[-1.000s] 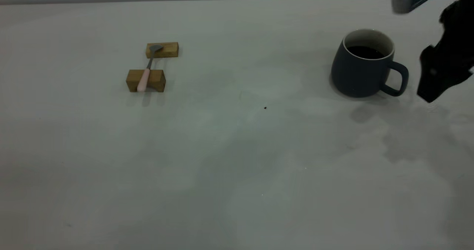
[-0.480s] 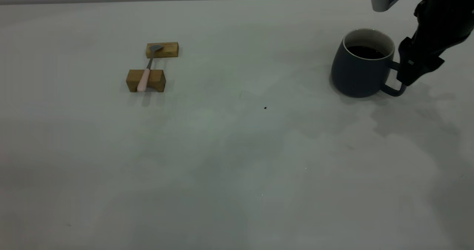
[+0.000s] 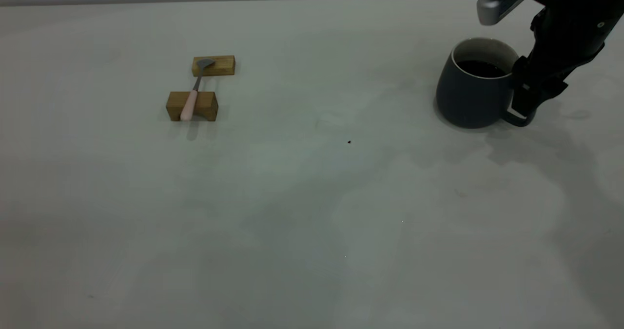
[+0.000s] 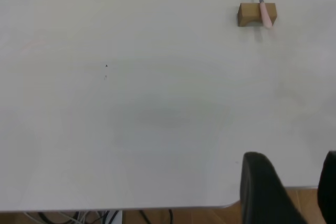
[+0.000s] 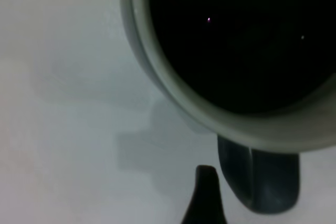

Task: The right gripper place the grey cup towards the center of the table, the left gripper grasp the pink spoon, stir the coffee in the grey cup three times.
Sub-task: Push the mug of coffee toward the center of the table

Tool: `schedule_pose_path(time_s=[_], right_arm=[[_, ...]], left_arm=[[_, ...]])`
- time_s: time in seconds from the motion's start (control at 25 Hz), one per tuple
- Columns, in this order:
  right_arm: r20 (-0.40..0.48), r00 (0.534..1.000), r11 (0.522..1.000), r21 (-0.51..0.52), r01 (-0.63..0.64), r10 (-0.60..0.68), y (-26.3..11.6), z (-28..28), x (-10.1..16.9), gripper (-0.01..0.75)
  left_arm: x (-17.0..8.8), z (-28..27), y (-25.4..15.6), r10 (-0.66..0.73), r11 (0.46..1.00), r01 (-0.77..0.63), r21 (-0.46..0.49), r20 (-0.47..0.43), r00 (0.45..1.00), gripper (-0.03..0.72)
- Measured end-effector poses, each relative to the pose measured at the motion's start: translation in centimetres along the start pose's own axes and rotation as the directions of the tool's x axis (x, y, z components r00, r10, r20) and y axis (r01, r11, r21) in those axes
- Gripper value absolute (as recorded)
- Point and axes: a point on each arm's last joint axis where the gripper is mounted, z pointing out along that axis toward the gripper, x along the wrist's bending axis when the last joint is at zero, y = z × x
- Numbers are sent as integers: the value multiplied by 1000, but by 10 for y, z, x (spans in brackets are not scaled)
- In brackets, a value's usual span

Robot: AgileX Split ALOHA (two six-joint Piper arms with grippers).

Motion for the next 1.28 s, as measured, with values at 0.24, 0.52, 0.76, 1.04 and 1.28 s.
schedule_pose_path(time_s=[0.24,0.52,0.76,1.04,1.28], right_arm=[[-7,1000,999,-11,-31,31,0,7,2,540],[-15,1000,999,-19,-26,26,5,7,8,249],[-20,1000,1000,-27,11,-11,13,7,18,175],[-33,997,997,-36,68,-69,27,7,39,175],[-57,988,989,-57,137,-141,46,6,73,175]], left_arm=[[0,0,0,0,1000,0,0,0,1000,339],[0,0,0,0,1000,0,0,0,1000,339],[0,0,0,0,1000,0,0,0,1000,339],[0,0,0,0,1000,0,0,0,1000,339],[0,0,0,0,1000,0,0,0,1000,339]])
